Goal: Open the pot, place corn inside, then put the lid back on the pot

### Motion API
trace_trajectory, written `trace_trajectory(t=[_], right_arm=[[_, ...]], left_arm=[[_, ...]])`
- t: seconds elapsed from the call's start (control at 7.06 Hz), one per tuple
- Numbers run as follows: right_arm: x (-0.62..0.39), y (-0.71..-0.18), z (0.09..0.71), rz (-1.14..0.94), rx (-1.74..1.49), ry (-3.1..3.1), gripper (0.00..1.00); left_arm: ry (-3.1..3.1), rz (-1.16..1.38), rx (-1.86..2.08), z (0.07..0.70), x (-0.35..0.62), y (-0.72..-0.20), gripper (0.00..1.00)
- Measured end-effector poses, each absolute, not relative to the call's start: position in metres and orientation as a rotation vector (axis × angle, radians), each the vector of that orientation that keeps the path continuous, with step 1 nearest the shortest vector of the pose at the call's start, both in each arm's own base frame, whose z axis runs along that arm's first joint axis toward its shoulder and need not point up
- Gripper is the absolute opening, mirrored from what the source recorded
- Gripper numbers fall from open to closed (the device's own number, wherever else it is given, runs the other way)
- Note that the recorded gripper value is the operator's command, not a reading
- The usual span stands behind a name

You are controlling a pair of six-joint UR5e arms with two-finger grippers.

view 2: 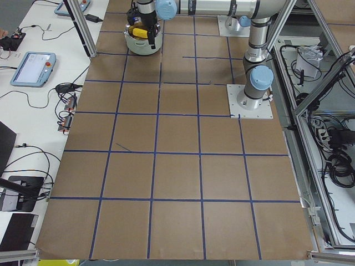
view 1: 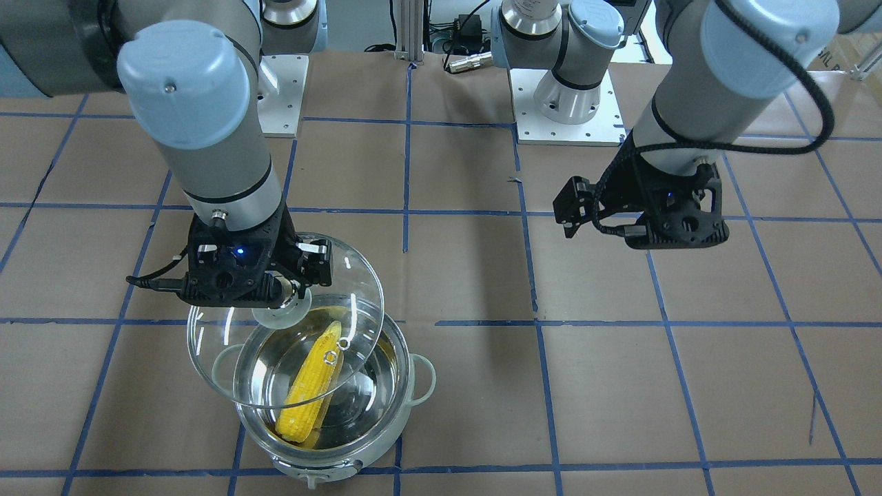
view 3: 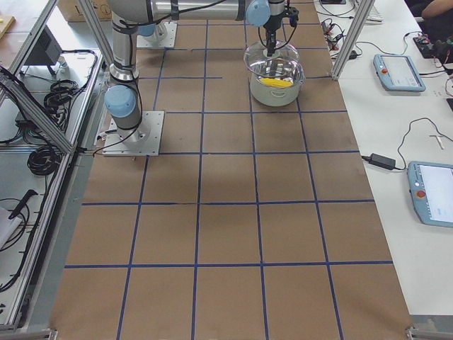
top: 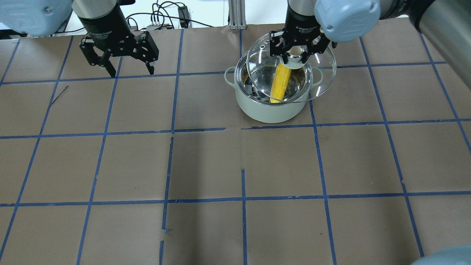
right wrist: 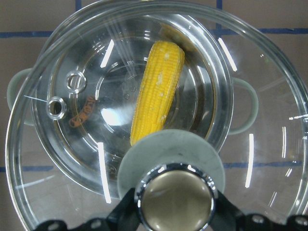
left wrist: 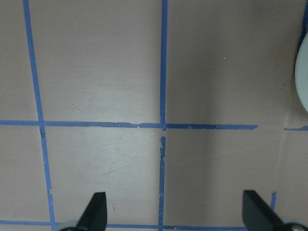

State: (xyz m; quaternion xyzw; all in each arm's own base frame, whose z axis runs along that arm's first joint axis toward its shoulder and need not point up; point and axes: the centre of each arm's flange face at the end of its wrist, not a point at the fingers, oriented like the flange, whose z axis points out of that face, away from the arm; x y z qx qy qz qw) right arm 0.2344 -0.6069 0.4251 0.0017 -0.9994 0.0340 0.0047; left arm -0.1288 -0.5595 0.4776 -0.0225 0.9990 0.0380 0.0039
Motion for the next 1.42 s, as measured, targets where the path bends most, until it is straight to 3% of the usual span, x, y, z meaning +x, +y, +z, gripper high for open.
trace_trajectory(t=[0.71, 1.42], right_arm=[[0.263, -0.636, 0.368, 0.156, 0.055, -3.132, 0.18], [0.265, -0.648, 0.346, 0.172, 0.065, -3.121, 0.18]], left_arm=[[3.143, 0.078, 0.043, 0.494, -0.118, -0.495, 1.00], [3.146, 0.006, 0.063, 0.508, -0.109, -0.496, 1.00]])
